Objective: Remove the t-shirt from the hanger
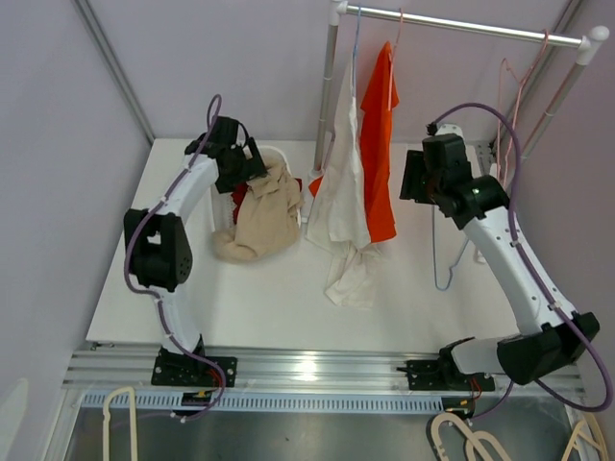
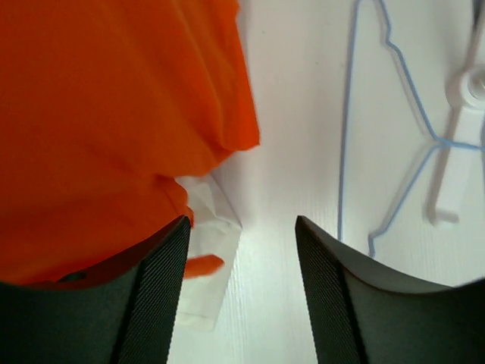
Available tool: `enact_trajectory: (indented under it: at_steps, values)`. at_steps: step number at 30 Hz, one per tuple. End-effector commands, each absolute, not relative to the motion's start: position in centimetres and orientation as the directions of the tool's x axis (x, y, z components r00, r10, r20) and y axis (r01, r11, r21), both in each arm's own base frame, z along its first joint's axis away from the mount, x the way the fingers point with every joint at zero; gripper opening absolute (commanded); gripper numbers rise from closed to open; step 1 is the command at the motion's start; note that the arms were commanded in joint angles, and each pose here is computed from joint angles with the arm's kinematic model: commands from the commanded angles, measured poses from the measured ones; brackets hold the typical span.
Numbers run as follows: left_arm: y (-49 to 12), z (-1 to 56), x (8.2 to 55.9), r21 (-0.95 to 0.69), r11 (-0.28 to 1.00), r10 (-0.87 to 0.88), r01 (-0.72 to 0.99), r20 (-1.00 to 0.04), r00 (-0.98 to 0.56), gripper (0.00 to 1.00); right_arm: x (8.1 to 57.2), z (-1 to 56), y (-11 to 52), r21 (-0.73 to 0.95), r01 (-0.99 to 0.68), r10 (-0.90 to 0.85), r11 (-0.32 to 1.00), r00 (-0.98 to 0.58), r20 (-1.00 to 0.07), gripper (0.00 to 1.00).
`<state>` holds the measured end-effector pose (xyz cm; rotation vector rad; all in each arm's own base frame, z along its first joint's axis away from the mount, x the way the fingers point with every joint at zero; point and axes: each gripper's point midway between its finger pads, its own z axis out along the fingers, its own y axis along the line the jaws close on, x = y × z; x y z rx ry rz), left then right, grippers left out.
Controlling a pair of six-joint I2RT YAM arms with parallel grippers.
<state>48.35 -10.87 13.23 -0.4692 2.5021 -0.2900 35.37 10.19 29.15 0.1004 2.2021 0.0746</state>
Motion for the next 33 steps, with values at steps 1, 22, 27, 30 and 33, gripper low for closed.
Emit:
enact_trajectory:
  at_steps: [1,22,27,30,33]
  values:
    - [-10.7,22.4,46.7,-0.309,0.930,-0.361,-0.197,-0.682,-0.636,0.99,31.8,32.6,7.7,0.144,0.111,0.180,0.983,-0.486,-0.855,0.63]
    - [-19.0,12.1,41.3,-0.385,0.922,-0.196,0.039,-0.553,-0.810,1.00,31.8,15.8,-1.8,0.238,0.511,0.529,0.826,-0.557,-0.640,0.78]
    - [-17.9,5.7,45.0,-0.507,0.850,-0.346,-0.147,-0.326,-0.880,1.00,32.5,13.8,-4.3,0.218,0.597,0.573,0.772,-0.506,-0.645,0.76]
    - [-15.2,4.8,46.2,-0.497,0.831,-0.443,-0.251,-0.318,-0.838,0.99,33.2,12.7,-6.0,0.191,0.637,0.584,0.747,-0.491,-0.647,0.75]
    - [-13.2,6.1,46.9,-0.447,0.847,-0.479,-0.287,-0.409,-0.777,1.00,34.4,11.4,-6.8,0.200,0.645,0.603,0.737,-0.495,-0.626,0.73]
